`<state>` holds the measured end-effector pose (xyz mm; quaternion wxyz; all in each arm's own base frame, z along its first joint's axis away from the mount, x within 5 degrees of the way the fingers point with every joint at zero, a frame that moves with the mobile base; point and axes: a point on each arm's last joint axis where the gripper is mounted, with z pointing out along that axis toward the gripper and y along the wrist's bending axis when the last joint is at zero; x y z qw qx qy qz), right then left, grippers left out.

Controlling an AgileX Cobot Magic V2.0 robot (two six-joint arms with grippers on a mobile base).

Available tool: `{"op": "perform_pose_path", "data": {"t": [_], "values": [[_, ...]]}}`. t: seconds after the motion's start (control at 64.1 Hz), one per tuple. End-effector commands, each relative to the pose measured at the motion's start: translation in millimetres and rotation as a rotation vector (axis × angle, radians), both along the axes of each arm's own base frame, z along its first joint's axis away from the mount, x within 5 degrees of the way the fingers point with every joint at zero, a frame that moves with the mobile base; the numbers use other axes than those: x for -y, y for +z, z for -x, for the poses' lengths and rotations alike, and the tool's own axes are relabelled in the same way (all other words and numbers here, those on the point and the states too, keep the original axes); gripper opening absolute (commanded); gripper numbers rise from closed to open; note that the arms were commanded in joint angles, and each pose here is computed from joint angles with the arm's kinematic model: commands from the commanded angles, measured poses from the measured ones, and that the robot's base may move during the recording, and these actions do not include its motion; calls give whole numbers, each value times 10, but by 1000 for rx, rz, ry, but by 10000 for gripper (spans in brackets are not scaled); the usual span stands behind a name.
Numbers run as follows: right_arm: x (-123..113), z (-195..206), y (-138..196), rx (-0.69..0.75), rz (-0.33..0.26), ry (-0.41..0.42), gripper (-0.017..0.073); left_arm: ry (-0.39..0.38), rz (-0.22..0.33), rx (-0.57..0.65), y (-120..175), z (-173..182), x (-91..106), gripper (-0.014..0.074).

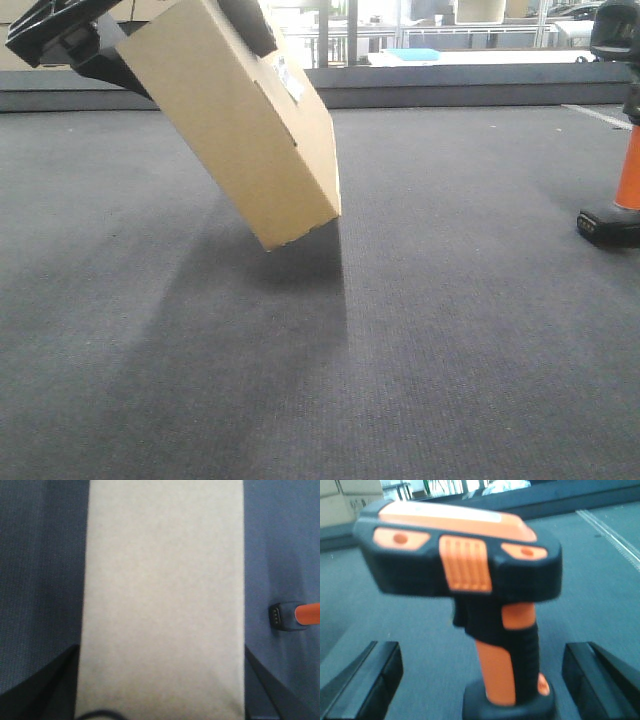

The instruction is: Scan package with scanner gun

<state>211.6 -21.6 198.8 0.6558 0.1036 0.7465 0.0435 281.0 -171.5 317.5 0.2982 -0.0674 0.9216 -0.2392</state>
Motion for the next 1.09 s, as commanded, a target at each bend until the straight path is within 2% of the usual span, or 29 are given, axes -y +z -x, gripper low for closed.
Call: {"op": "perform_pose_path", "data": {"t": [0.0,0.125,0.218,0.296,0.421,0.546,0.609,0.702,0.733,0.843,0.983,1.077], "values": [[-10,105,49,-35,10,3,559,-6,13,32,48,-4,22,-111],[-26,239,187,-37,27,4,554,-6,13,32,48,-4,22,-111],[-39,360,333,9,42,2,471,-6,13,32,48,-4,22,-111],[-47,458,422,34,49,-3,343,-6,13,32,48,-4,22,-111],[-61,651,537,51,58,-15,48,-6,13,32,48,-4,22,-111],[-75,834,638,93,61,-26,-167,-6,13,32,48,-4,22,-111],[-80,930,687,124,49,-36,-168,-6,13,32,48,-4,22,-111],[-81,1059,726,152,-18,-57,-168,-6,13,32,48,-4,22,-111],[-85,1106,732,155,-25,-60,-168,-6,13,32,48,-4,22,-111],[-101,1229,753,172,-3,-58,-168,-6,13,32,48,-4,22,-111],[-124,1405,868,303,14,-57,-168,-6,13,32,48,-4,22,-111],[-132,1470,892,339,18,-57,-168,-6,13,32,48,-4,22,-111]]}}
